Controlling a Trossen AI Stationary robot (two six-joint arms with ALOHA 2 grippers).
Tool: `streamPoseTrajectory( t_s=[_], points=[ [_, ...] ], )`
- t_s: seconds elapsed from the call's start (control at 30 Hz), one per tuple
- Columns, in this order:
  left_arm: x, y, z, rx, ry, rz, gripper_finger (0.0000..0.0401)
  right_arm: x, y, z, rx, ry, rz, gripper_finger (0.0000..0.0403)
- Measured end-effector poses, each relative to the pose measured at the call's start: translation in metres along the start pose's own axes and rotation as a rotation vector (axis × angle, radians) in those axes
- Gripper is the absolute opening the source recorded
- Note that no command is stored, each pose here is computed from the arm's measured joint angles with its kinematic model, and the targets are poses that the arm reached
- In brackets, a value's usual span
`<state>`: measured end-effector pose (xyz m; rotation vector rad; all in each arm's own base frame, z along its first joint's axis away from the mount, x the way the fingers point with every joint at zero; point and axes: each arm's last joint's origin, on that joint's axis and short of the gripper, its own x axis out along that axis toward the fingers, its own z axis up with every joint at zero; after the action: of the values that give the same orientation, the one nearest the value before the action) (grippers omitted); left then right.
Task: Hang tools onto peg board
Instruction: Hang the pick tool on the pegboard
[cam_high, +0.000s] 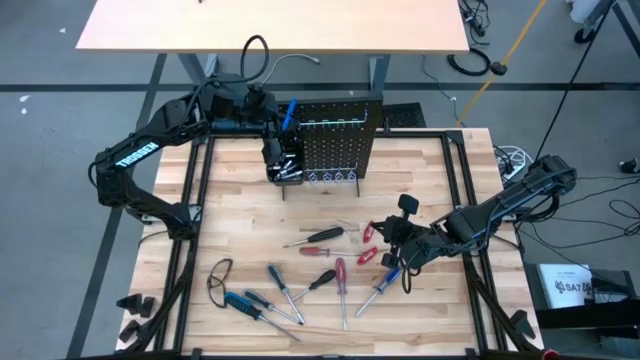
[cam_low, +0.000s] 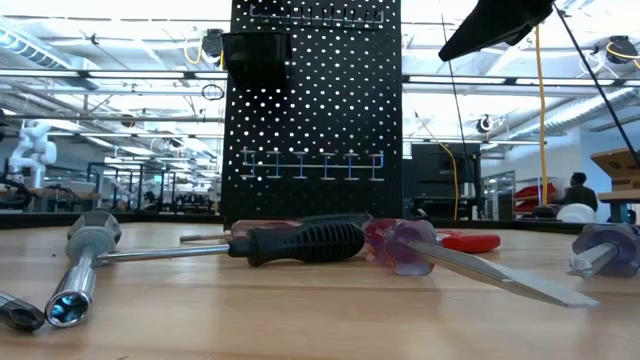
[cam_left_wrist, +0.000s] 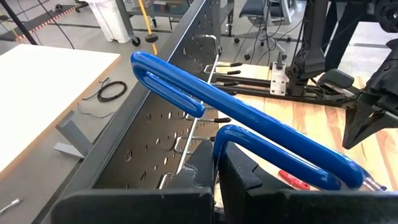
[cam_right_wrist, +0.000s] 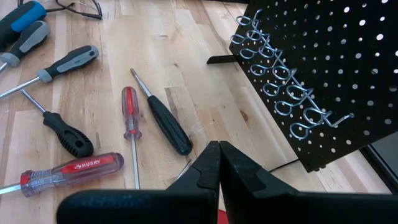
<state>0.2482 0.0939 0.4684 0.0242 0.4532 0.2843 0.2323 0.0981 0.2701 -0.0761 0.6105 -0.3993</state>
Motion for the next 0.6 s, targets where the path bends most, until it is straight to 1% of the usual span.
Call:
streamPoseTrajectory(
  t_s=[0.27,0.43,0.6],
  points=[
    [-0.0015,-0.0002,0.0002,-0.007,-0.003,-0.003,0.0004,0.0001,0.0001,-0.0001,-0.001,0.001,0.002,0.0],
    [-0.0035,-0.0031,0.0011,-0.032,-0.02,-0.095,0.0004,0.0001,0.0002,-0.0001,-0.004,0.002,0.003,0.0],
    [-0.0039,-0.0053,0.0013,-0.033,-0.02,-0.117,0.0004,0.0001,0.0002,-0.0001,-0.004,0.002,0.003,0.0]
  ],
)
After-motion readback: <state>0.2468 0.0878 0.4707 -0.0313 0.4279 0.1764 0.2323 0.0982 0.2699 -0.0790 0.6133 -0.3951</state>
